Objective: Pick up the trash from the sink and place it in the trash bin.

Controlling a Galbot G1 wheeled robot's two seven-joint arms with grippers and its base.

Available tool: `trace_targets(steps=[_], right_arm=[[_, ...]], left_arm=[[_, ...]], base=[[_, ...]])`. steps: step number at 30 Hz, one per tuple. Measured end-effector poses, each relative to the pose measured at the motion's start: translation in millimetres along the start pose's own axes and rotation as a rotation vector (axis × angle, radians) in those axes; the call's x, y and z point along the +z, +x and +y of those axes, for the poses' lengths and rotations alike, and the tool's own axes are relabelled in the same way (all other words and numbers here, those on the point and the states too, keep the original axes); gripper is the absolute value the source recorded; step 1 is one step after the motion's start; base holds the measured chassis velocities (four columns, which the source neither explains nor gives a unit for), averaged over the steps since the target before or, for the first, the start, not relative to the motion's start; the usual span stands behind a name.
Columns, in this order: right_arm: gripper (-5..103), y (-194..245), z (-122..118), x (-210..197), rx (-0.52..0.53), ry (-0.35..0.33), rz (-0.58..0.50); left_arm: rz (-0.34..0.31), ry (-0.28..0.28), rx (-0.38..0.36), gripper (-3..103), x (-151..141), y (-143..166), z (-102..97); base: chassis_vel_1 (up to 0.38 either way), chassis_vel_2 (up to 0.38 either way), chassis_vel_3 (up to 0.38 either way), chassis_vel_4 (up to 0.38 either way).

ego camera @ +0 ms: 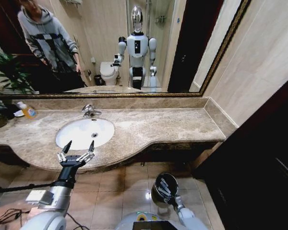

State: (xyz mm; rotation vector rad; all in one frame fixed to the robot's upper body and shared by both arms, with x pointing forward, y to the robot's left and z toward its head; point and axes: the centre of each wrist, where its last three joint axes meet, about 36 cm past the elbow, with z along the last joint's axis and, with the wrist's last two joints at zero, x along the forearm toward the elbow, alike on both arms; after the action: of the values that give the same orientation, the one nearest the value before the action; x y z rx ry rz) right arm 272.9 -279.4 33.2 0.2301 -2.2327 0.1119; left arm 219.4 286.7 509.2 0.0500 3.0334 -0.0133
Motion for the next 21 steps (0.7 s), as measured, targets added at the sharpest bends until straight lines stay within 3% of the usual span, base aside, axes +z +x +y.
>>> trace_targets(steps=[4, 12, 21], right_arm=[[100, 3.0, 0.8, -1.5, -0.003, -0.002, -0.018], [100, 19.3, 2.8, -14.3, 0.032, -0.011, -0.084], [100, 77.4, -13.8, -56.4, 0.172, -0.034, -0.323]], left_arm=[[0.000, 0.000, 0.000, 100, 0.0, 0.0, 0.0], [0.000, 0.000, 0.000, 100, 0.0, 0.0, 0.0], [0.000, 0.000, 0.000, 100, 0.0, 0.0, 0.0]], base=[[0.000, 0.000, 0.000, 0.000], [0.000, 0.000, 0.000, 0.000], [0.000, 0.000, 0.000, 0.000]])
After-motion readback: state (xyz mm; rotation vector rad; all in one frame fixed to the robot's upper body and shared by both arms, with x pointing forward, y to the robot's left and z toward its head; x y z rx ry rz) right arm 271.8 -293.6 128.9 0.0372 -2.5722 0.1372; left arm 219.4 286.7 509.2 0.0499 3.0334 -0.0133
